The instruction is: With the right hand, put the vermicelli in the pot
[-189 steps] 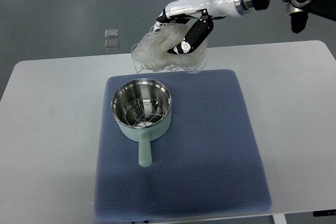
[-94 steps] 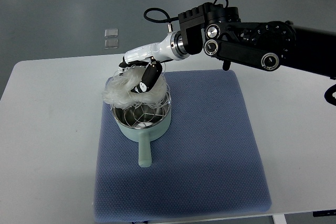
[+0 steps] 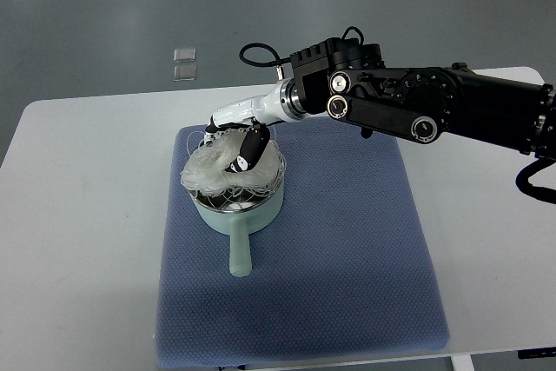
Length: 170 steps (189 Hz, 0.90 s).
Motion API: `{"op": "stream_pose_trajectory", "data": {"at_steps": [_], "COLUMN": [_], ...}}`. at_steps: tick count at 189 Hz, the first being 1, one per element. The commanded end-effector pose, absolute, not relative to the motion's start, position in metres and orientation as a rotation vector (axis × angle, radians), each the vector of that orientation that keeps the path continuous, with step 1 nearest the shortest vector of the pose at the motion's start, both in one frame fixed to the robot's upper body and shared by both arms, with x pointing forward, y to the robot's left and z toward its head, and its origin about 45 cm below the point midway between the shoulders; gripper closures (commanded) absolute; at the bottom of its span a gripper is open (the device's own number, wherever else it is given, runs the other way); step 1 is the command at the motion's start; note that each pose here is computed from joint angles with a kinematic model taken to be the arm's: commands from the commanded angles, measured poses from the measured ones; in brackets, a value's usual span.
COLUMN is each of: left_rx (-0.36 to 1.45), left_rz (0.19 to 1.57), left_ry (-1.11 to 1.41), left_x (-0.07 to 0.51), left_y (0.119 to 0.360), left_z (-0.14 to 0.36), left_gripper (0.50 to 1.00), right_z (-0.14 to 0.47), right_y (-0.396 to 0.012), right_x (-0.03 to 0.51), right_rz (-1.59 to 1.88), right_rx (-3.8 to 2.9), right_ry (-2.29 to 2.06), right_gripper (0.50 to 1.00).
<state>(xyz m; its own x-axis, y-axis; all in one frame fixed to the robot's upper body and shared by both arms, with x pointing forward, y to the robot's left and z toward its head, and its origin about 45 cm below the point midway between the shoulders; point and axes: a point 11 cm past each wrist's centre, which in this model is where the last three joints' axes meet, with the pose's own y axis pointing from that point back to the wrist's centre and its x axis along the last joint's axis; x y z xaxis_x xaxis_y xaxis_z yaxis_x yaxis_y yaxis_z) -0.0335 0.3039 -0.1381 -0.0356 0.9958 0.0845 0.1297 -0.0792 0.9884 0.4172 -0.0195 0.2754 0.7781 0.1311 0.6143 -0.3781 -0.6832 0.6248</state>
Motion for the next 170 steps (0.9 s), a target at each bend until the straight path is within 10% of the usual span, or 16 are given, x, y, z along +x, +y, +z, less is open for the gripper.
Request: {"op": "stream_pose_trajectory", "data": {"at_steps": [1, 96, 170], "left_rx": [1.347, 1.343, 1.348], "left_rz": [1.240, 1.234, 1.239], "left_ry": [1.294, 1.296, 1.293], "left_x": [-0.033, -0.033, -0.033], "left_y": [0.305, 0.303, 0.305], "left_z": [-0.138, -0.138, -0.138], "left_gripper": [0.500, 0.500, 0.500], "right_z": [0.275, 0.392, 0.334], "right_y": [-0.022, -0.048, -0.189], "right_x": [0.418, 0.458, 0.492], "right_rz": [0.818, 0.811, -0.526], "right_rx": [2.180, 2.468, 2.996], "right_ry": [-0.188, -0.584, -1.831], "right_gripper": [0.589, 0.576, 0.574]}}
